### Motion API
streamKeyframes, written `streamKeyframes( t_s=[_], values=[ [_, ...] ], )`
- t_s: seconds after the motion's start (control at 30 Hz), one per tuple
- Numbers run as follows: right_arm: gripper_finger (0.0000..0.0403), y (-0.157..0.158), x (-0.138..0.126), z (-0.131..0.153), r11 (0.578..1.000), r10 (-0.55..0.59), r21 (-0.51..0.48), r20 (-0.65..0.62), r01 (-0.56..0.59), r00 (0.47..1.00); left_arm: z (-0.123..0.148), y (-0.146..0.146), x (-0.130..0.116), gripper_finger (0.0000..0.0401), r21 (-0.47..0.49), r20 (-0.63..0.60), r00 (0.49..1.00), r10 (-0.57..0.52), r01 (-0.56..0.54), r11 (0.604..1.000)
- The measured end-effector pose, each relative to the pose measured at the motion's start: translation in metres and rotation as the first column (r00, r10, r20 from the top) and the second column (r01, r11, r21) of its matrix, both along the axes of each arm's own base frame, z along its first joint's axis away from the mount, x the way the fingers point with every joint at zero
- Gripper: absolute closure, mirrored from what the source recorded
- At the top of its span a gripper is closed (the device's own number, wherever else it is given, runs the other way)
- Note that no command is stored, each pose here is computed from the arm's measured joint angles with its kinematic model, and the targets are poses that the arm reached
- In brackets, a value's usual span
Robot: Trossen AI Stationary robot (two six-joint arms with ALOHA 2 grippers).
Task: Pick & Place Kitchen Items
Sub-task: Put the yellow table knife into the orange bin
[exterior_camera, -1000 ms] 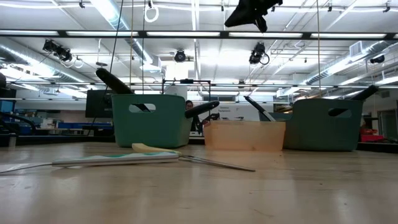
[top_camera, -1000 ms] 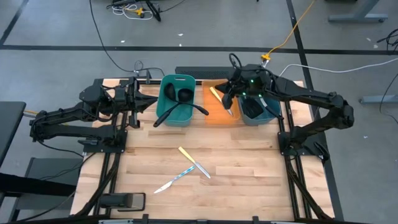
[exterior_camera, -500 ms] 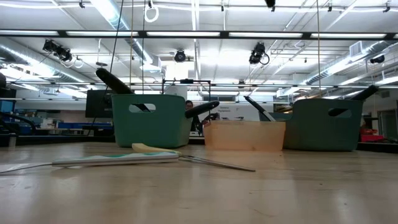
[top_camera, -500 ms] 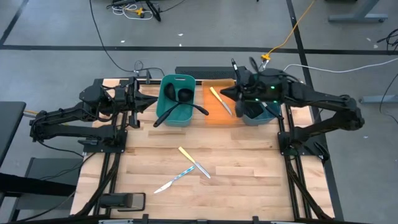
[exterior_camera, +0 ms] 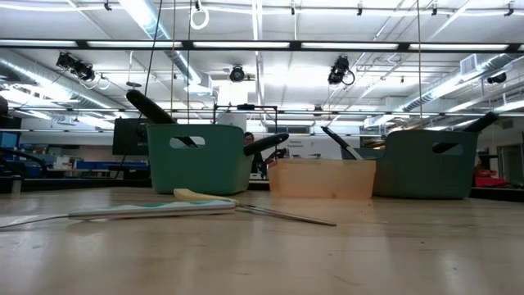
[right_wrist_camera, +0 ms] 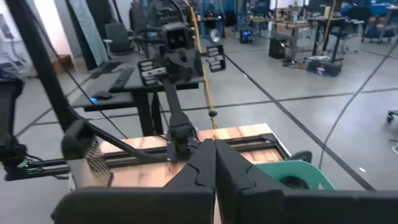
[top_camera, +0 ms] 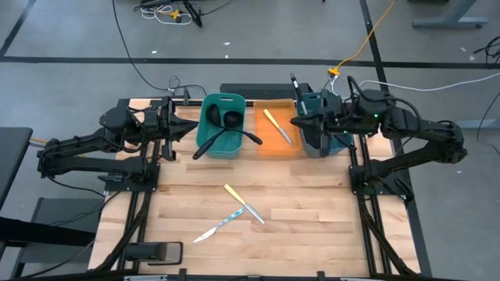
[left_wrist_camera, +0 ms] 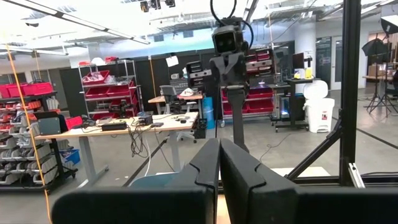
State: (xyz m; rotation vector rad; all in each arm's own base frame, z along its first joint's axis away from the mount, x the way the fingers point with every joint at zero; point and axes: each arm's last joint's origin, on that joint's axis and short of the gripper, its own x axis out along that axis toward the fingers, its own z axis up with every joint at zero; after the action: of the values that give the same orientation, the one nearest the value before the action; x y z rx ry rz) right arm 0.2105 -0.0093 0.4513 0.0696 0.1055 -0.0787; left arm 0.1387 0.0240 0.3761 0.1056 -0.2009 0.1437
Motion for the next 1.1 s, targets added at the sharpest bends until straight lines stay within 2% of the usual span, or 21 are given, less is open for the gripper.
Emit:
streamKeyframes(
  t_s=[0.2,0.53,1.1],
  values=[
    [0.0403,0.011,-0.007,0.004,0.997,0.078,-0.026,0.017,-0.078,0.997,0.000,0.000,0.000,0.0385,0.000,0.000,1.000,0.000,0.000,1.000],
    [0.0403,0.024,-0.018,0.009,0.989,0.147,-0.029,0.046,-0.145,0.988,0.000,0.000,0.000,0.0385,0.000,0.000,1.000,0.000,0.000,1.000],
    [0.0396,0.029,-0.023,0.011,0.986,0.165,-0.026,0.058,-0.164,0.985,-0.003,0.000,0.001,0.0385,-0.005,-0.031,1.000,-0.005,0.005,1.000]
  ],
)
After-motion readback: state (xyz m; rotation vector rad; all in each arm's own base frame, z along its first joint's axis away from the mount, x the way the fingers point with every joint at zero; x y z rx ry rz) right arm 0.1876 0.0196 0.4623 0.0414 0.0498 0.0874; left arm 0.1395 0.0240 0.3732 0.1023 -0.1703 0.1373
